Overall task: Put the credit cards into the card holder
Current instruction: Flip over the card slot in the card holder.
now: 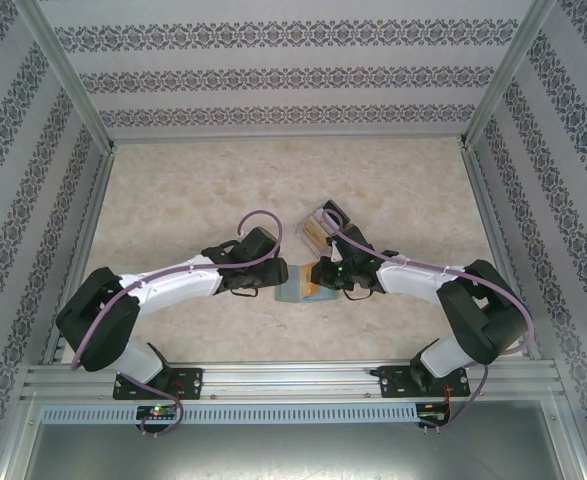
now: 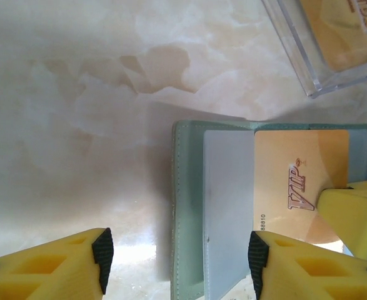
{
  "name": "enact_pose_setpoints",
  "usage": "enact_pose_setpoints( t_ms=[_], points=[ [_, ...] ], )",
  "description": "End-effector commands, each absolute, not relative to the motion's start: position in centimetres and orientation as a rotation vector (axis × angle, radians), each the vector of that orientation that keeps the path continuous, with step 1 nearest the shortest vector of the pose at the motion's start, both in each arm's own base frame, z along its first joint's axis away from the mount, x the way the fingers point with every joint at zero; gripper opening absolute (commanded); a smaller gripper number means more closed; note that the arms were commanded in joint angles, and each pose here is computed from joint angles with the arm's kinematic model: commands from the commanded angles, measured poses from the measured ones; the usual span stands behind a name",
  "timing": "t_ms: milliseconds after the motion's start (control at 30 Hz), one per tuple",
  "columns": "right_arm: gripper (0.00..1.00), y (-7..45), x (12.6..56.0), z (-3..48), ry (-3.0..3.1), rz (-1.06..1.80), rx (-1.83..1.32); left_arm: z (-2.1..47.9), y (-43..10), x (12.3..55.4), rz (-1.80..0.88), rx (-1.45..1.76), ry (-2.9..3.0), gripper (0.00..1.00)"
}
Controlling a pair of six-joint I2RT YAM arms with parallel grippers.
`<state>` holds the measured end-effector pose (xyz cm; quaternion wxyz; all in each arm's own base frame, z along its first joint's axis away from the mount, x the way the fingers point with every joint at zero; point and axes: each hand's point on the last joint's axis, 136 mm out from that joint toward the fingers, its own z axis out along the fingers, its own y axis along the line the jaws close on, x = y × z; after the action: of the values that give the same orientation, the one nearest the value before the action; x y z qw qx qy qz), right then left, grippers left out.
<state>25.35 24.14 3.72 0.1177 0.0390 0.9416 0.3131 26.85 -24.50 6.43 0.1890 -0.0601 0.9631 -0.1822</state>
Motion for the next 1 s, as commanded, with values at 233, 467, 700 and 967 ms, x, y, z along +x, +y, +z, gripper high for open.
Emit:
enact_pose_setpoints(
  t_ms=[233,467,700,967],
  points=[
    [0.12,23.1,24.4,1.1,2.822,0.874,0.163,3.3,-25.9,27.4,-0.493,-0.101,2.796,0.39],
    [0.12,24.0,24.5,0.9,2.817,0.92,0.128,2.0,-25.5,27.1,-0.441,-0.106,2.838,0.24],
    [0.12,25.5,24.9,1.8,2.765,0.998,0.076,1.9,-25.1,27.0,-0.404,-0.108,2.848,0.25],
    [0.12,26.3,25.2,2.4,2.718,1.064,0.039,1.8,-24.5,27.0,-0.357,-0.129,2.85,0.28]
  ],
)
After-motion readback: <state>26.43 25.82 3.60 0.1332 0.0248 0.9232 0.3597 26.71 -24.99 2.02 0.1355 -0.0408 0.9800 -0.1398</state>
